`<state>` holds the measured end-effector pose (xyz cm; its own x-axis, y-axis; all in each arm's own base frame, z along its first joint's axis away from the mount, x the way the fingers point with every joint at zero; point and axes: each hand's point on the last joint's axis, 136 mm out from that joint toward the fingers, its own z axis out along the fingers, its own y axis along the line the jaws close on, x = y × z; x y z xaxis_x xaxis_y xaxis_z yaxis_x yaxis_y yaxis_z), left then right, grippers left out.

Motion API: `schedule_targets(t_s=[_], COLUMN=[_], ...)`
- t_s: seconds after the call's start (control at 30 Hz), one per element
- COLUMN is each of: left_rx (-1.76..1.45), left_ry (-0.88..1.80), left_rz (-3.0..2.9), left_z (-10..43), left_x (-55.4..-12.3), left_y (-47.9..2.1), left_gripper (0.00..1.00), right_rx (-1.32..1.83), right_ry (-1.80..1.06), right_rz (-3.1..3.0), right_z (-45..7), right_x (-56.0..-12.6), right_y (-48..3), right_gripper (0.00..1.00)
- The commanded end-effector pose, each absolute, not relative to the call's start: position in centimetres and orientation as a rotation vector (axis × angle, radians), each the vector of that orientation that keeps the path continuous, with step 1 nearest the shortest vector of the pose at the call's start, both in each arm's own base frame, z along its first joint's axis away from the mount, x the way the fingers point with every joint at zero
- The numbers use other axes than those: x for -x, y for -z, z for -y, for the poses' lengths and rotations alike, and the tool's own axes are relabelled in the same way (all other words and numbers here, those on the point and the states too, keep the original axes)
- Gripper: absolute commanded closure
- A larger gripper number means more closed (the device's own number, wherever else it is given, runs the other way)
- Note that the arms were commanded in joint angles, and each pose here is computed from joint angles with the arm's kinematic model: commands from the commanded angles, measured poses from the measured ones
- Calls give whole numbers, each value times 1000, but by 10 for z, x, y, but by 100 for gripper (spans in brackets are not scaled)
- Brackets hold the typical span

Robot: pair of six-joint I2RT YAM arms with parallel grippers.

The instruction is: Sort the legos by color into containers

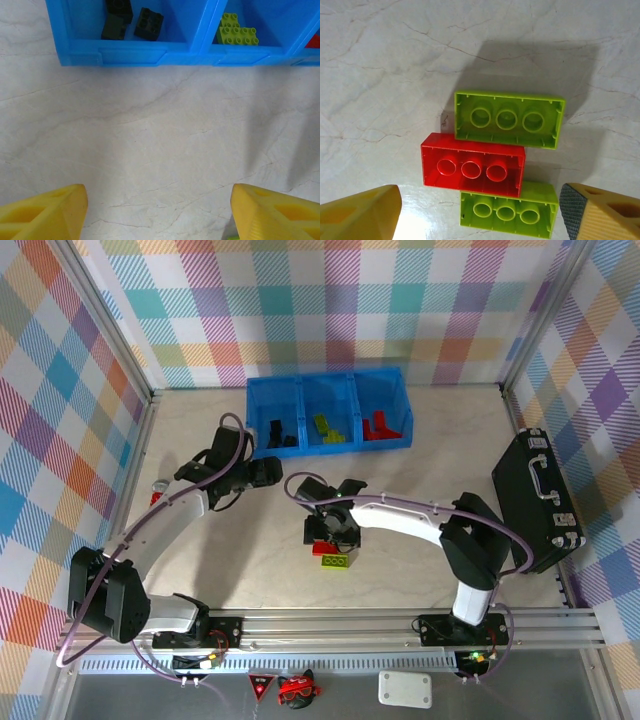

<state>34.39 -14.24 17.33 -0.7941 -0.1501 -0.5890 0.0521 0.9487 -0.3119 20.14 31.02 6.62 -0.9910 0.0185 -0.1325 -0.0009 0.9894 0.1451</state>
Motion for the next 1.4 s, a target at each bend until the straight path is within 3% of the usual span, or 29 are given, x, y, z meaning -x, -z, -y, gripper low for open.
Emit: schedule_targets(t_s=[0.0, 0.3, 0.93, 1.37], left_rx=[49, 47, 31, 48], left_ry=[433, 424, 338, 316], left_rz=[-2464, -2455, -2427, -2435], left_z=[140, 136, 119, 116], left_x=[-336, -330, -323, -325], left_y=[-174, -176, -185, -180], left_gripper=[24, 24, 24, 24], right_rx=[-57, -57, -18, 29], right_ry=[-182, -141, -103, -126], right_rz=[-3034, -3075, -3092, -3052], right_z=[-312, -321, -335, -337], right_x=[-195, -187, -192, -198], right_y=[-63, -51, -30, -52], right_gripper=[15, 15, 28, 34])
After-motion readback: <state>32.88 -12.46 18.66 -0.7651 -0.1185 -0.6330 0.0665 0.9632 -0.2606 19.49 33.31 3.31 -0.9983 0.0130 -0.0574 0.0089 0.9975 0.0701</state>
